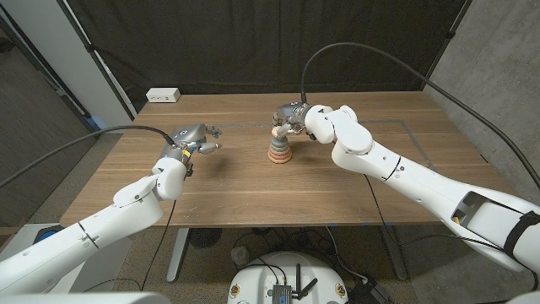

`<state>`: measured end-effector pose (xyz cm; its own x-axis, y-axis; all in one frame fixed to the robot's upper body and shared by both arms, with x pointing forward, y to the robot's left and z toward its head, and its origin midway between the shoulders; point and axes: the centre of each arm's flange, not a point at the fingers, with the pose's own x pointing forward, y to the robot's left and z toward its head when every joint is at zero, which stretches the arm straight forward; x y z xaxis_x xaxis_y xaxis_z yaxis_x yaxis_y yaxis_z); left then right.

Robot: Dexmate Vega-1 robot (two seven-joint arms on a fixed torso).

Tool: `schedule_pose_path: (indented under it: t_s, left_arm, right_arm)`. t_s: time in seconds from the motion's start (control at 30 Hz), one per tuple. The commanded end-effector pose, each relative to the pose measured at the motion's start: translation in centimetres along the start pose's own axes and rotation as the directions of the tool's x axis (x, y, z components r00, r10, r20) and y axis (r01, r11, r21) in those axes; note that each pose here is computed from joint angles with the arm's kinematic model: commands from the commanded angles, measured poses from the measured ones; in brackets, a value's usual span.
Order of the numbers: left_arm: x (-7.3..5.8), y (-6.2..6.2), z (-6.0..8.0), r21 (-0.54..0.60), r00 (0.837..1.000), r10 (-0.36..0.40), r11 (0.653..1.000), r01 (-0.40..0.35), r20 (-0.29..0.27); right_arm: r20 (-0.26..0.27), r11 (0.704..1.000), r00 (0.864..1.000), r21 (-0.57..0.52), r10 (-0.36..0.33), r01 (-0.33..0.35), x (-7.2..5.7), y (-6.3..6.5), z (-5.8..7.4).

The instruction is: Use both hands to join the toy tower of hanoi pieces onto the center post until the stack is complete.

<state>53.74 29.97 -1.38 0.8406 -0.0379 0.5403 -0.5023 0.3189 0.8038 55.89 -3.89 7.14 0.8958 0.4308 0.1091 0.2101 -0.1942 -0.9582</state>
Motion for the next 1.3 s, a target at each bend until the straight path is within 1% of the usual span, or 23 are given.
schedule_pose_path:
  t_s: [0.03,0.27,0.93,1.3]
  left_arm:
    - [-0.1,-0.2,-0.3,-0.008,1.000,-0.001,1.000,0.001,-0.005]
    - [-0.2,-0.3,-0.4,-0.008,1.000,-0.005,1.000,0.005,-0.007]
    - [-0.7,-0.2,-0.8,-0.013,1.000,-0.001,1.000,0.001,-0.022]
    - [-0.9,-0.3,-0.9,-0.016,1.000,-0.001,1.000,0.001,-0.024]
  right_arm:
    - [0.006,1.000,1.000,-0.006,0.021,-0.021,0.6,0.4,0.5]
    - [0.006,0.999,0.999,-0.004,0.031,-0.031,1.0,0.7,0.4]
    - [0.007,0.999,0.999,-0.012,0.053,-0.053,1.8,0.8,0.3]
    - [-0.001,0.998,0.998,-0.003,0.056,-0.056,1.8,1.0,-0.3]
